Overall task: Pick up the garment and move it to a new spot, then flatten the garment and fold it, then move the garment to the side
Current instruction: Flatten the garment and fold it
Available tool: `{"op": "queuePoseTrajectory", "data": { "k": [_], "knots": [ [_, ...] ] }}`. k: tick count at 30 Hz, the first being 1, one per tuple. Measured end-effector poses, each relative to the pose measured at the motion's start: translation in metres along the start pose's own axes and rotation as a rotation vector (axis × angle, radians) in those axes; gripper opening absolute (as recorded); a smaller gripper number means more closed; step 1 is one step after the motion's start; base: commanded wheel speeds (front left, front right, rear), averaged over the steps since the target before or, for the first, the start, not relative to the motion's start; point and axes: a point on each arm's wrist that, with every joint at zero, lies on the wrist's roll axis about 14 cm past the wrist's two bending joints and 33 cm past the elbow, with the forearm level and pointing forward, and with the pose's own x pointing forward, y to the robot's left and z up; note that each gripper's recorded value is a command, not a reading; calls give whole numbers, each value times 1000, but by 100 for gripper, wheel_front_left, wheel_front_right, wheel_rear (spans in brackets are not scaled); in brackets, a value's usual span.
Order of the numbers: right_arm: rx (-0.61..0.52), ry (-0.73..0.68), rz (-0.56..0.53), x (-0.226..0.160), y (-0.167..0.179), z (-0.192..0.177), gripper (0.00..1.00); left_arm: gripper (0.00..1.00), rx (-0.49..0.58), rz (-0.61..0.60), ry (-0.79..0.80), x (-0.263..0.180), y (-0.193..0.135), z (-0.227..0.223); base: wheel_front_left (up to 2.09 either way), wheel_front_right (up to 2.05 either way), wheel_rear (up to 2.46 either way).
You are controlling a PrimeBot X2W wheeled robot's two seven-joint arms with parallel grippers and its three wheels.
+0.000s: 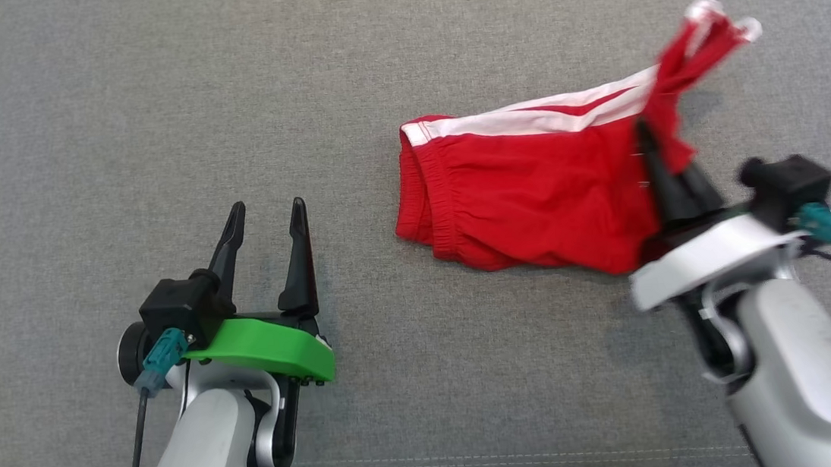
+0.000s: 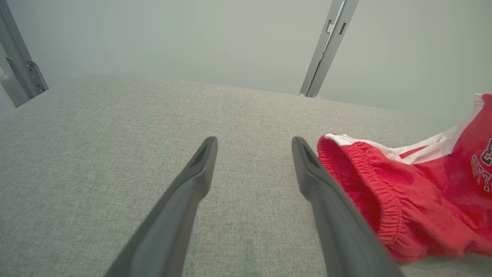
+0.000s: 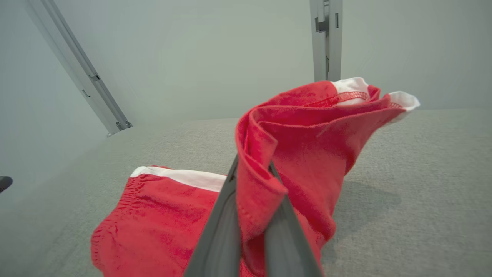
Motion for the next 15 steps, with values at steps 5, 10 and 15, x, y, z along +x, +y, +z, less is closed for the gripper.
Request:
{"op": "queuePoseTrajectory", "data": {
  "k": [5, 10, 15],
  "knots": [
    [42, 50, 220, 11, 80, -10, 0, 100, -3, 5, 7, -7, 0, -1, 0, 0, 0],
    [77, 138, 310, 14, 113, -35, 0, 100, -13, 11, 9, -12, 0, -1, 0, 0, 0],
    [87, 211, 356, 17, 130, -58, 0, 100, -11, 31, 15, -16, 7, -2, 0, 0, 0]
  ]
}}
